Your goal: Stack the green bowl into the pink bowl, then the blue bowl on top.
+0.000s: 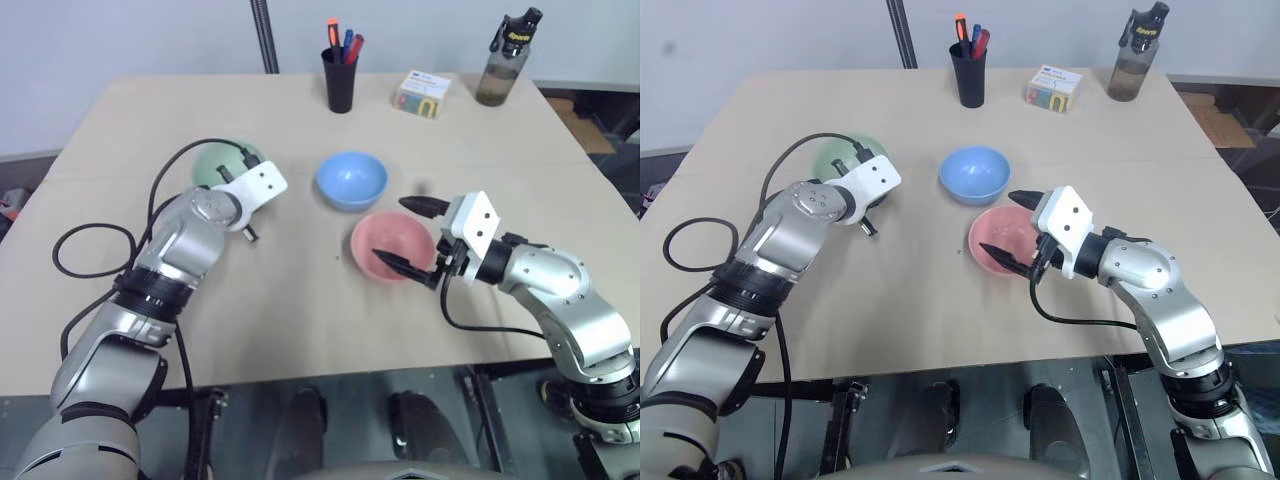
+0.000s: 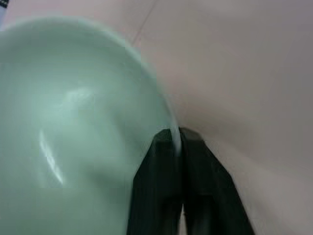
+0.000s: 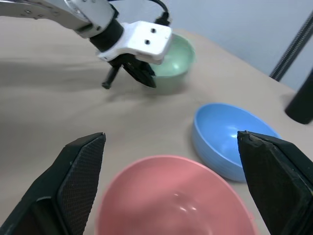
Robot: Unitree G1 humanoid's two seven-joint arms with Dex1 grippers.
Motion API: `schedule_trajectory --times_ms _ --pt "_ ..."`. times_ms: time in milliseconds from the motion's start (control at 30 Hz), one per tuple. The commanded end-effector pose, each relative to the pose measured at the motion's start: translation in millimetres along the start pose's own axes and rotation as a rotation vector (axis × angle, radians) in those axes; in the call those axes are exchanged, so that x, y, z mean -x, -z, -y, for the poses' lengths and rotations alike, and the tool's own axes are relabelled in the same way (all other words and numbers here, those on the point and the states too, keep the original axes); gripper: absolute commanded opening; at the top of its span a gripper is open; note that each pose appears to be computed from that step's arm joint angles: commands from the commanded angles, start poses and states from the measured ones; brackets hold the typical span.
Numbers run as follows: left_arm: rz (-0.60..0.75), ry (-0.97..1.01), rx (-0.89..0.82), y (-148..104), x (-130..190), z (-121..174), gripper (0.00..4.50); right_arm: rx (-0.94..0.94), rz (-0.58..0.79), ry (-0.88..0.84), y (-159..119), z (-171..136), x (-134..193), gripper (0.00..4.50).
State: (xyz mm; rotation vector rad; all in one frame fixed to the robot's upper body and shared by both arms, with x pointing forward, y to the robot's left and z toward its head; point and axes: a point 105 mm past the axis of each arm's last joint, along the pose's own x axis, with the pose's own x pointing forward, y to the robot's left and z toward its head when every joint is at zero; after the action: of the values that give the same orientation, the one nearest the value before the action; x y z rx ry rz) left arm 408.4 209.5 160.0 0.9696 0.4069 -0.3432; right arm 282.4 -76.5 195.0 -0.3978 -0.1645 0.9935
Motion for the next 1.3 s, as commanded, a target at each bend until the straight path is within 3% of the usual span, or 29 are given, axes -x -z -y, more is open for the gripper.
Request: schedule_trajectory --times_ms 33,167,333,467,600,933,1033,1133,1233,1300 --pt "0.119 -0.031 -0.02 -24.5 15.6 -14.8 0.03 0.041 0.036 0.031 -12.5 3.9 6.4 4.5" --pt "0.435 0.131 -0.06 -68.0 53.4 10.8 0.03 0.023 0.031 0.063 -8.4 10.0 17.8 4.5" --pt "0.766 0.359 -0.135 -104.7 99.8 50.1 0.03 -0.04 0.027 0.085 0.2 11.6 43.1 4.5" --pt "0.81 0.519 -0.217 -114.4 107.6 72.2 0.03 -0.072 -0.009 0.118 9.7 6.4 66.3 4.5" --pt "0.897 0.699 -0.321 -131.4 107.4 91.2 0.03 -0.059 -0.082 0.166 19.7 -10.8 109.3 4.5" --pt "0.903 0.872 -0.42 -139.6 95.2 102.7 0.03 0.023 -0.112 0.249 19.9 -16.0 138.5 4.5" --pt "0.897 0.906 -0.382 -141.9 95.8 102.5 1.0 0.026 -0.082 0.252 16.6 -15.2 138.7 4.5" --pt "0.96 0.801 -0.34 -153.7 93.8 92.2 2.01 0.035 -0.078 0.242 15.6 -13.3 136.3 4.5" --pt "0.99 0.742 -0.301 -154.1 95.5 82.7 2.01 0.039 -0.074 0.226 15.1 -11.8 132.7 4.5" --pt "1.036 0.675 -0.179 -150.0 99.9 68.8 2.01 0.041 -0.072 0.205 16.1 -8.0 127.0 4.5"
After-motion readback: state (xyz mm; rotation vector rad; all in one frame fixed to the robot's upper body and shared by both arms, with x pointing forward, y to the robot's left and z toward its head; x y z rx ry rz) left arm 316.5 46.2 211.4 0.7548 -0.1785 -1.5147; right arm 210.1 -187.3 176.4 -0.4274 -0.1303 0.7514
